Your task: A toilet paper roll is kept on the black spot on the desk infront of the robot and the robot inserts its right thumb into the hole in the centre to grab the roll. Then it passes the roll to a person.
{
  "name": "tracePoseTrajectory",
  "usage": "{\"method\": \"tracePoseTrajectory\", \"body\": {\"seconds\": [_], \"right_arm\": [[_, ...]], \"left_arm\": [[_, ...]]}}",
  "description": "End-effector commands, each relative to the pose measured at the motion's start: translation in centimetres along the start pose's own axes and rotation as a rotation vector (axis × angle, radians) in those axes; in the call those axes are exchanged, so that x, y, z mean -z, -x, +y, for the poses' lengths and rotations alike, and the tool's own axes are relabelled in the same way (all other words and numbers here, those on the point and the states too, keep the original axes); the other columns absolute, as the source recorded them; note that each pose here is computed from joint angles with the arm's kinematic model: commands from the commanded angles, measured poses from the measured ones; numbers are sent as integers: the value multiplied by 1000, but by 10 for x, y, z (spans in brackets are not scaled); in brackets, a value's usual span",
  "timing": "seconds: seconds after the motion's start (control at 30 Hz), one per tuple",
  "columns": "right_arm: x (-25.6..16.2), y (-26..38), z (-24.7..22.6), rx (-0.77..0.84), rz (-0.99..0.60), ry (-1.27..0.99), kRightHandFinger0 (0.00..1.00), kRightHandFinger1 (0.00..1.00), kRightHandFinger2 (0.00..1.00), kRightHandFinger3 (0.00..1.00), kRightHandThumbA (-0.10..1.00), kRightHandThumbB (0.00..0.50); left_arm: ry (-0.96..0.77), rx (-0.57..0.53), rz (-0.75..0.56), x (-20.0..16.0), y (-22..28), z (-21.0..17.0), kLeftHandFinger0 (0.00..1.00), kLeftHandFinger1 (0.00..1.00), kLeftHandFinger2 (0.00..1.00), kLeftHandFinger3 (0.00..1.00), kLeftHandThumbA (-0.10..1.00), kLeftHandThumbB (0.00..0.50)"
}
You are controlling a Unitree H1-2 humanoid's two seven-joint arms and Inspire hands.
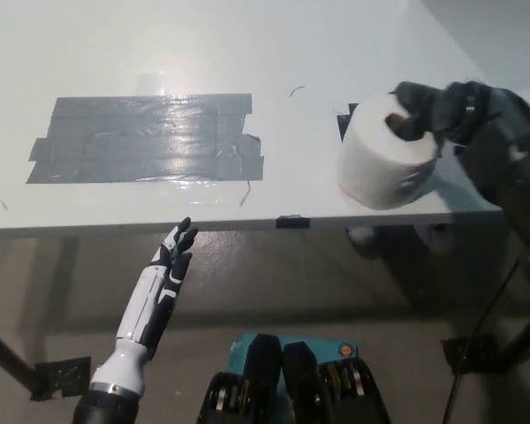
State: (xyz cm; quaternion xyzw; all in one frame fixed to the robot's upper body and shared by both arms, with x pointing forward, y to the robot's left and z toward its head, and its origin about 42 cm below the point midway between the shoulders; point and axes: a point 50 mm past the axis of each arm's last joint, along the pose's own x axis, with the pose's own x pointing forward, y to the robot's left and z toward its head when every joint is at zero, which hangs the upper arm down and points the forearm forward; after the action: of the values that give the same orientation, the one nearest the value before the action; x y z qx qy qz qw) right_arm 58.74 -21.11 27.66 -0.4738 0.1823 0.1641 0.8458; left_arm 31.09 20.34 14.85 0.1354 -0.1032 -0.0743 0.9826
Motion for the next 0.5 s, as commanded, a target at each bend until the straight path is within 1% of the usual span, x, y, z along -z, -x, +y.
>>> {"method": "tracePoseTrajectory", "body": {"seconds": [0.0, 0.03, 0.07, 0.1, 0.13, 0.17, 0.2, 0.23, 0.27, 0.33, 0.37, 0.4, 0.43, 0.47], "right_arm": [[44, -2, 13, -1, -64, -641, 1, 417, 818, 785, -100, 230], [50, -2, 14, -1, -92, -780, 0, 453, 895, 922, -100, 229], [60, -2, 20, -59, -192, -1153, 0, 415, 898, 1000, -100, 207], [63, -1, 21, -77, -244, -1288, 0, 341, 833, 1000, -100, 209], [65, -1, 25, -99, -291, -1387, 0, 332, 792, 878, -100, 211], [66, -1, 27, -116, -317, -1435, 0, 333, 784, 844, -100, 211], [65, 0, 30, -152, -376, -1510, 0, 325, 734, 847, -100, 203], [63, 1, 34, -188, -435, -1564, 0, 313, 696, 899, -100, 171], [63, 1, 38, -206, -463, -1602, 0, 319, 686, 966, -100, 149], [63, 1, 43, -241, -502, -1705, 0, 328, 696, 971, -100, 164], [63, 2, 47, -259, -531, -1729, 0, 325, 698, 960, -100, 151], [63, 2, 52, -307, -554, -1828, 0, 349, 739, 1000, -100, 150], [62, 3, 54, -298, -558, -1843, 0, 381, 768, 1000, -100, 184], [59, 4, 58, -295, -577, -1882, 0, 393, 774, 1000, -100, 181]], "left_arm": [[-12, 0, -54, -11, -6, 7, 1000, 1000, 1000, 1000, 1000, 76], [-12, 0, -57, -11, -6, 7, 1000, 1000, 1000, 1000, 1000, 75], [-6, 1, -54, -10, -4, 7, 1000, 1000, 1000, 1000, 1000, 73], [-3, 0, -54, -10, -4, 6, 1000, 1000, 1000, 1000, 1000, 72], [-2, 0, -52, -9, -3, 6, 1000, 1000, 1000, 1000, 1000, 72], [-1, 0, -52, -9, -2, 5, 1000, 1000, 1000, 1000, 1000, 72], [2, -1, -48, -8, -2, 5, 1000, 1000, 1000, 1000, 1000, 73], [3, -3, -44, -6, 0, 4, 1000, 1000, 1000, 1000, 1000, 74], [6, -3, -37, -6, 2, 4, 1000, 1000, 1000, 1000, 1000, 77], [5, 0, -32, -6, 3, 4, 1000, 1000, 1000, 1000, 1000, 74], [3, 0, -28, -5, 4, 4, 1000, 1000, 1000, 1000, 1000, 67], [0, 0, -26, -5, 5, 4, 1000, 1000, 1000, 1000, 1000, 65], [-3, 0, -27, -4, 5, 4, 1000, 1000, 1000, 1000, 1000, 70], [-1, -1, -27, -3, 4, 4, 1000, 1000, 1000, 1000, 1000, 68]]}}
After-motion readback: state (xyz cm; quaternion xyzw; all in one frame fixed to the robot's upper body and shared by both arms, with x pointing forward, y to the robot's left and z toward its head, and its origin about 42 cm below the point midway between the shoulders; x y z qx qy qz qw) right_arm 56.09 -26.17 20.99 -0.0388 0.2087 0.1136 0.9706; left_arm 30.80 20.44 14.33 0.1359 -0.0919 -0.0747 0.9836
